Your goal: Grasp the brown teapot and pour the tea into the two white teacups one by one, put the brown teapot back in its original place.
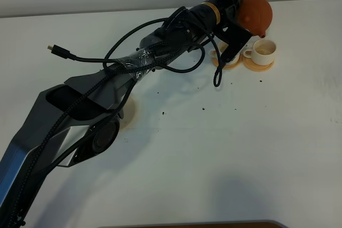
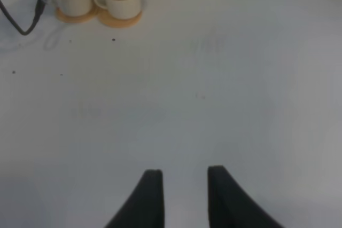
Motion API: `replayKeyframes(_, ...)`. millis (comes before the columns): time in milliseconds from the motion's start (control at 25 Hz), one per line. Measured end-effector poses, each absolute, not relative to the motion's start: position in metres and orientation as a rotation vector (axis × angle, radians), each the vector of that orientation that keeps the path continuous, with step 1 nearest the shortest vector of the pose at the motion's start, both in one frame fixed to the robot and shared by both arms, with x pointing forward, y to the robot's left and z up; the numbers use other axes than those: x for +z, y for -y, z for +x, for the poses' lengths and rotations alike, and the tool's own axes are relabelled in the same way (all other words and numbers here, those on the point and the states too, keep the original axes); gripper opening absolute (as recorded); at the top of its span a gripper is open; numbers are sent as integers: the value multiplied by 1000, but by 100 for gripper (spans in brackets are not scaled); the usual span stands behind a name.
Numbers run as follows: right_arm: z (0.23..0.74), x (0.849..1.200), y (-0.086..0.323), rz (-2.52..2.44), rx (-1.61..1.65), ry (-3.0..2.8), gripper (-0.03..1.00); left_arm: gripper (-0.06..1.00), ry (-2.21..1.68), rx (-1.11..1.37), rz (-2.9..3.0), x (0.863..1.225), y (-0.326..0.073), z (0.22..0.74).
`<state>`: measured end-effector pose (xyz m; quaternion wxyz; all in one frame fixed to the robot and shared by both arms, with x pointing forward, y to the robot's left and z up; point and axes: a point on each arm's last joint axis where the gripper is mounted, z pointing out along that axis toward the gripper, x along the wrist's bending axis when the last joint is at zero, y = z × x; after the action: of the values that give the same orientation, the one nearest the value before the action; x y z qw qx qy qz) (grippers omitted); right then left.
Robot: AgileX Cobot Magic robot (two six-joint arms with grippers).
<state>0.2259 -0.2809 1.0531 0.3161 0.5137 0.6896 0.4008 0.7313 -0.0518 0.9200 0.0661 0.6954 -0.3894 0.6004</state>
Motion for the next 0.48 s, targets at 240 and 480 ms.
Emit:
replayKeyframes(240, 226, 1053, 281, 1353, 1055, -1816, 24, 14, 1181, 1812, 2095, 920, 53, 731)
replayKeyframes(480, 226, 1053, 281, 1353, 1055, -1816, 24, 14, 1205, 1817, 2079, 920, 57, 728)
